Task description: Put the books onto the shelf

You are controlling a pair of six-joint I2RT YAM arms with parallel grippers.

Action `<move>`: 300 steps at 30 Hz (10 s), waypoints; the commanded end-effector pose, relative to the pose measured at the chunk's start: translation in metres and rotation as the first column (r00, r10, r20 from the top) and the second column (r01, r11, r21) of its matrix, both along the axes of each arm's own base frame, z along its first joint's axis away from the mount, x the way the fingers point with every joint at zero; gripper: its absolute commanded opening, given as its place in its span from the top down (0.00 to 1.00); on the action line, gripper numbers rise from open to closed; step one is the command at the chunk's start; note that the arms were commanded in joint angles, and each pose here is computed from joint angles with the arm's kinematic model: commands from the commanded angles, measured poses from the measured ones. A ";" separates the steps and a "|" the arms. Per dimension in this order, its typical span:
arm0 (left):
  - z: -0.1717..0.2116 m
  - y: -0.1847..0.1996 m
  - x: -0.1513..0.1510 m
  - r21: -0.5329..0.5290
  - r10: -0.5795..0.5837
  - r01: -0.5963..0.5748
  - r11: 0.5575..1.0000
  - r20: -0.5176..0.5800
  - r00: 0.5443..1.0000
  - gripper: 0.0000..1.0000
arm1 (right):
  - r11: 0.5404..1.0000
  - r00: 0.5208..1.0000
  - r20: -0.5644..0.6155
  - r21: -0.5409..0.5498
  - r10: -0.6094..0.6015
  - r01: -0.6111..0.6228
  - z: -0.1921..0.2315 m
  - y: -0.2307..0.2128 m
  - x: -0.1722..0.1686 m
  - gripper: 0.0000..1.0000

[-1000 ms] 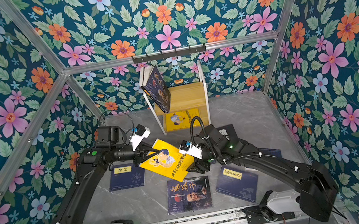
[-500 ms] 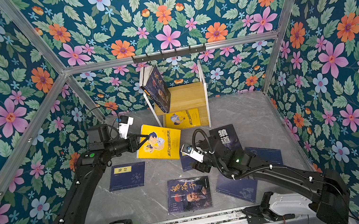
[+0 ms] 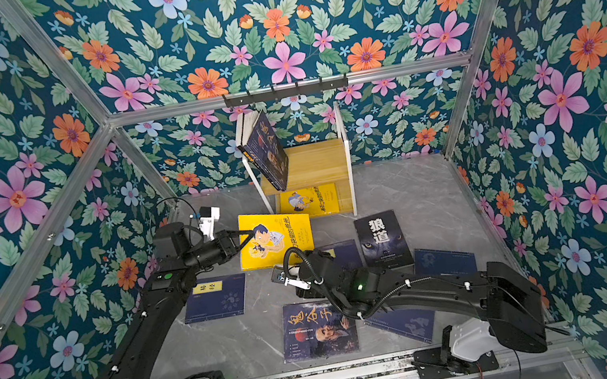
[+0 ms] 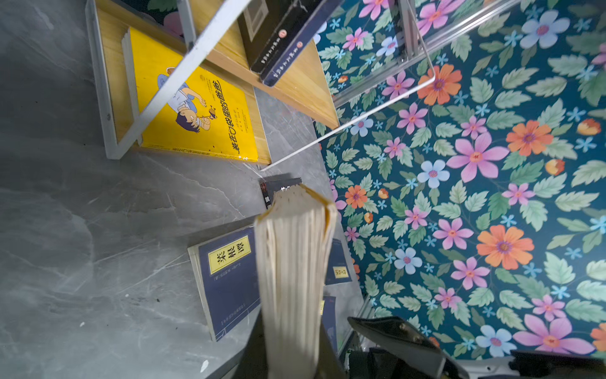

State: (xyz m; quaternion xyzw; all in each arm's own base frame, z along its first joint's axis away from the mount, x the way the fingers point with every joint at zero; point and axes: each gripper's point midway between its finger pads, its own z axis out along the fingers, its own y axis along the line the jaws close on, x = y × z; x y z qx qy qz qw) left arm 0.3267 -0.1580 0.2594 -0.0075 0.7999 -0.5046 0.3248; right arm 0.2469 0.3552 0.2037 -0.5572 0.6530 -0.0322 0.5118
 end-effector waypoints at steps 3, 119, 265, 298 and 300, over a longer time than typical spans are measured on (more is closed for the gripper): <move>0.022 0.006 0.011 -0.165 0.075 -0.073 0.984 0.006 0.997 1.00 | 0.996 0.978 0.191 0.002 -0.087 0.088 0.022 0.017 0.024 0.31; 0.006 0.079 0.034 0.437 0.190 -0.339 0.833 0.350 0.917 0.00 | 0.489 0.943 -0.263 0.807 -0.203 0.331 0.127 0.013 0.263 0.72; -0.149 -0.047 -0.003 0.181 -0.063 0.096 0.979 -0.179 0.982 0.07 | 0.465 0.096 -0.930 -0.086 -0.354 0.881 -0.154 -0.159 0.064 0.28; -0.191 -0.051 0.013 0.238 -0.047 0.124 0.963 -0.303 0.952 0.26 | 0.473 -0.010 -0.955 -0.157 -0.298 0.867 -0.171 -0.110 0.058 0.44; -0.191 -0.053 0.011 0.238 -0.053 0.130 0.963 -0.305 0.951 0.26 | 0.444 0.004 -0.942 -0.155 -0.336 0.883 -0.164 -0.125 0.063 0.43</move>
